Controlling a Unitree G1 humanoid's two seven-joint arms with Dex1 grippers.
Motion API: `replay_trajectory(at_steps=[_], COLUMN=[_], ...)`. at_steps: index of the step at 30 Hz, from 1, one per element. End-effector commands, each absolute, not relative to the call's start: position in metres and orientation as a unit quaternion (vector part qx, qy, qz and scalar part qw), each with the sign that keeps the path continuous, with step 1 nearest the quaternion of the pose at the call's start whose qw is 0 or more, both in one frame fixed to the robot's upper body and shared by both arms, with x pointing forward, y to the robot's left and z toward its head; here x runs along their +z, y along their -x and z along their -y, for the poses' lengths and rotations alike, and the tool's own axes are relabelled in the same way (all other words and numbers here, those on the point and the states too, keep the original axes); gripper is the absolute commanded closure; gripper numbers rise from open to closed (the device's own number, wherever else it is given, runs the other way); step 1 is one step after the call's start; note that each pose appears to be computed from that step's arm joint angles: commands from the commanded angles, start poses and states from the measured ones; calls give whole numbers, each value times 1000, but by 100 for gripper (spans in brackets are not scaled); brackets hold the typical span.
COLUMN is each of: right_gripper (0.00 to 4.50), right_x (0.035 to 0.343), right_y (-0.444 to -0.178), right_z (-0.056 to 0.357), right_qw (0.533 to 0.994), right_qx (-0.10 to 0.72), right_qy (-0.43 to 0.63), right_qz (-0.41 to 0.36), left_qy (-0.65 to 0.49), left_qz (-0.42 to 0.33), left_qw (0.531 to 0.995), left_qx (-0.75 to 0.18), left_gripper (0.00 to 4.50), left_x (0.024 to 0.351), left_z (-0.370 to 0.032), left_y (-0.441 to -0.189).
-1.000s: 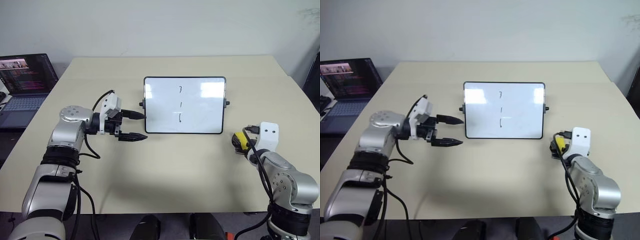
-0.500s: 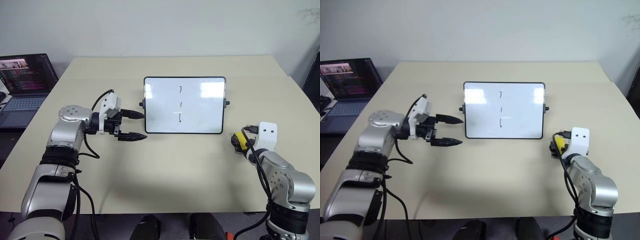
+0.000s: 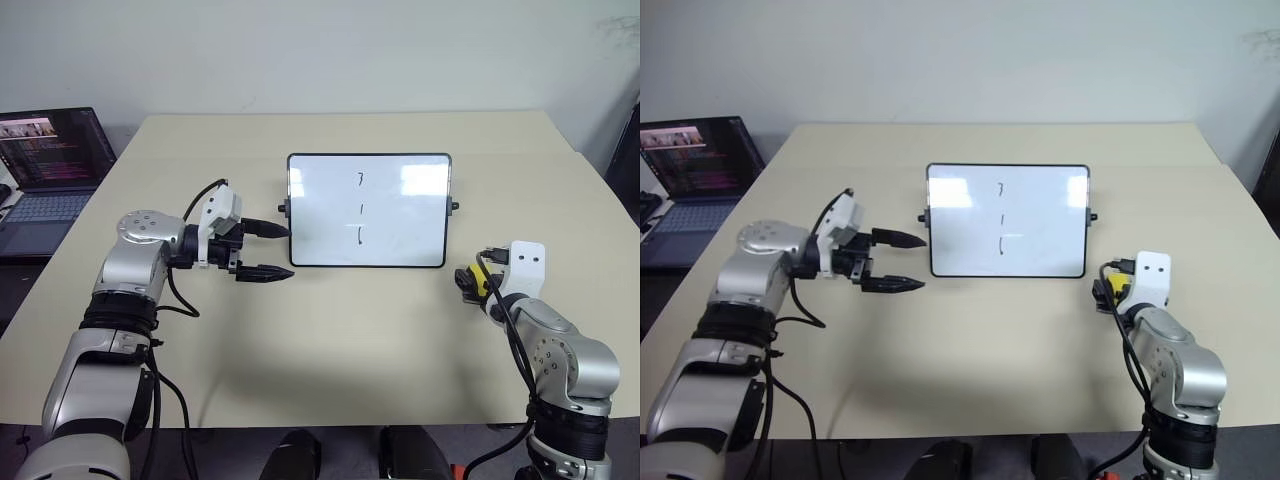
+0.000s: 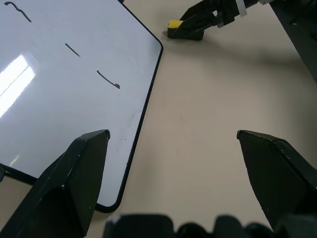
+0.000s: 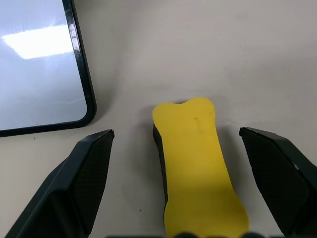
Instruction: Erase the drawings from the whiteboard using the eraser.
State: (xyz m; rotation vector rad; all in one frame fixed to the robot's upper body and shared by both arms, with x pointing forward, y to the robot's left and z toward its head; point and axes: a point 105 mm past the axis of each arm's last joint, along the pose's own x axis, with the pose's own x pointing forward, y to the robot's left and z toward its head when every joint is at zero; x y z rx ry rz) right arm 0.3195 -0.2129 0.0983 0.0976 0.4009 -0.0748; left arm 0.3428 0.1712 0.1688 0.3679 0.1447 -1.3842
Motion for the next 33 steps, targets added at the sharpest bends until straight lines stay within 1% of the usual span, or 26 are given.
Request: replay_trajectory(at_steps=[1, 8, 9, 11, 12, 18, 19, 20, 21, 29, 30, 33], right_gripper=[6, 6, 21, 65, 96, 312, 342, 361, 367, 367, 367, 367], right_x=[108, 108, 108, 107, 107, 108, 108, 108, 108, 111, 114, 137], right_y=[-322, -320, -320, -320, -320, -318, -318, -318, -318, -321, -322, -334], right_z=[213, 216, 216, 216, 217, 220, 220, 220, 220, 225, 225, 220], right_qw=[983, 983, 983, 983, 982, 982, 982, 982, 982, 983, 984, 992], right_qx=[-36, -39, -38, -38, -39, -45, -46, -46, -47, -55, -54, -33], right_qy=[-44, -41, -41, -41, -42, -42, -43, -44, -44, -35, -29, 13], right_qz=[-175, -176, -177, -177, -178, -177, -177, -177, -177, -171, -166, -124], left_qy=[-187, -189, -189, -190, -190, -192, -192, -193, -193, -195, -195, -195], left_qz=[-49, -48, -47, -46, -46, -43, -42, -42, -42, -40, -40, -40], left_qw=[742, 742, 742, 742, 742, 743, 743, 743, 742, 742, 742, 742], left_qx=[-642, -641, -641, -641, -641, -640, -640, -640, -640, -641, -641, -640], left_gripper=[0, 0, 0, 0, 0, 0, 0, 0, 0, 0, 0, 0], left_x=[182, 183, 183, 183, 183, 185, 185, 185, 185, 185, 185, 185], left_z=[-175, -175, -174, -174, -174, -173, -173, -173, -173, -171, -171, -171], left_y=[-339, -340, -340, -341, -341, -343, -343, -343, -343, -345, -345, -345])
